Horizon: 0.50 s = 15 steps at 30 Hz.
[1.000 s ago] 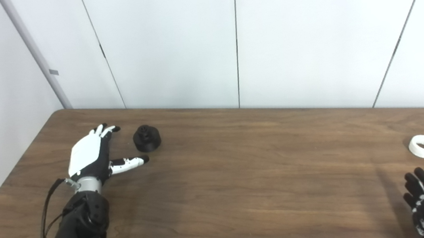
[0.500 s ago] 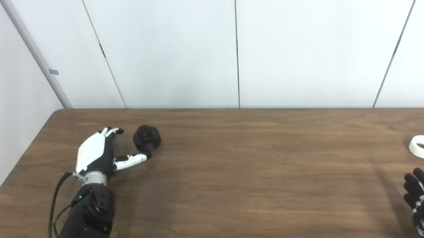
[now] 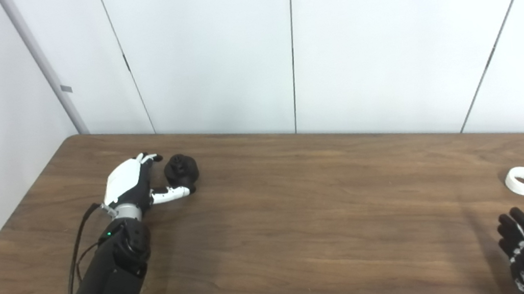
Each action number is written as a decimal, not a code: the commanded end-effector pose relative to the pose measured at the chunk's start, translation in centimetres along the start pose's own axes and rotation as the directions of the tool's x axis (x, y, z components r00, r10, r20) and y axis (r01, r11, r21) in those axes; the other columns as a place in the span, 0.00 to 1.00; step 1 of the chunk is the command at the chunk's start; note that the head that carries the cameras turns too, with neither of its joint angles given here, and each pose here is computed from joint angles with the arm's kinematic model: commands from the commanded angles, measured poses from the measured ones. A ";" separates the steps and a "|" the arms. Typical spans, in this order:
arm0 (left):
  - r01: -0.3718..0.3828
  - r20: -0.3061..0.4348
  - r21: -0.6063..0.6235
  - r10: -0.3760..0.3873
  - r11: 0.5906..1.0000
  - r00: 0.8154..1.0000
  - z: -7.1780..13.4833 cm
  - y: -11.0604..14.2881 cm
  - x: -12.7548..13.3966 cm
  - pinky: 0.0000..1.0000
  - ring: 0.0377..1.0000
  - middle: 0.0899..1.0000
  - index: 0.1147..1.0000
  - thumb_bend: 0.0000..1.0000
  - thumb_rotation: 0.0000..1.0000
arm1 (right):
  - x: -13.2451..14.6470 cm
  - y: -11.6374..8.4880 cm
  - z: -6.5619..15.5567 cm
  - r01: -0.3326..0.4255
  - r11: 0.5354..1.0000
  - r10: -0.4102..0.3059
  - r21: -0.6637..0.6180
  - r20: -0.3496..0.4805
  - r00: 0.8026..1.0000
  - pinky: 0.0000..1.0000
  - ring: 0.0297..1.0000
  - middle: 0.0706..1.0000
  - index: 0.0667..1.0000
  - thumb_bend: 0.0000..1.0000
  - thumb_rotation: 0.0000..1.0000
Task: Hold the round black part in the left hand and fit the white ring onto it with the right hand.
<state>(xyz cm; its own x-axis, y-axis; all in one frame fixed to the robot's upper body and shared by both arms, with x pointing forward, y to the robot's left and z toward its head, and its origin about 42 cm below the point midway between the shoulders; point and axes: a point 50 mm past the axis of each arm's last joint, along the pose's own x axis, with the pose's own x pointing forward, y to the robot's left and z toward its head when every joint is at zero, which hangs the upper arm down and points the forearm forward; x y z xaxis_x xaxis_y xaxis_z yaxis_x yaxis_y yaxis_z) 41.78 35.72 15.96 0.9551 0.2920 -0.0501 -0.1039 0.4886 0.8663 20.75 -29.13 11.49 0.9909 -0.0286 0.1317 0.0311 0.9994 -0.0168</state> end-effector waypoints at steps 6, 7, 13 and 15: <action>-0.075 0.033 -0.057 0.077 0.996 0.996 1.5 2.6 1.7 1.00 1.00 0.97 0.84 0.96 0.41 | -4.2 -1.1 -2.2 0.017 1.000 -0.019 -0.018 -0.112 0.994 1.00 0.97 0.96 0.96 0.65 0.98; -0.074 0.033 -0.061 0.076 0.995 0.997 1.5 2.5 1.8 1.00 1.00 0.96 0.84 0.96 0.41 | -4.2 -1.1 -2.2 0.018 1.000 -0.020 -0.019 -0.112 0.993 1.00 0.97 0.96 0.96 0.65 0.98; -0.071 0.028 -0.061 0.073 0.996 0.997 1.4 2.3 1.9 1.00 1.00 0.96 0.83 0.96 0.40 | -4.3 -1.1 -2.2 0.026 1.000 -0.027 -0.012 -0.106 0.994 0.98 0.95 0.94 0.94 0.66 0.96; -0.070 0.026 -0.067 0.072 0.995 0.997 1.4 2.2 1.9 1.00 1.00 0.96 0.83 0.95 0.39 | -4.4 -1.1 -2.2 0.026 1.000 -0.028 -0.013 -0.109 0.994 0.97 0.95 0.94 0.94 0.66 0.95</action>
<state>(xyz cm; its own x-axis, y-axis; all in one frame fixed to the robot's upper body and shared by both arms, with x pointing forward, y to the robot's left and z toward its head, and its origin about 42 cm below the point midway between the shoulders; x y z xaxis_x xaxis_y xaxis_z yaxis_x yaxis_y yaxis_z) 42.17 35.94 15.46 0.9506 0.3019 -0.0730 -0.1085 0.5431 0.8327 20.68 -29.21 11.52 0.9899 -0.0299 0.1387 0.0333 0.9992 -0.0222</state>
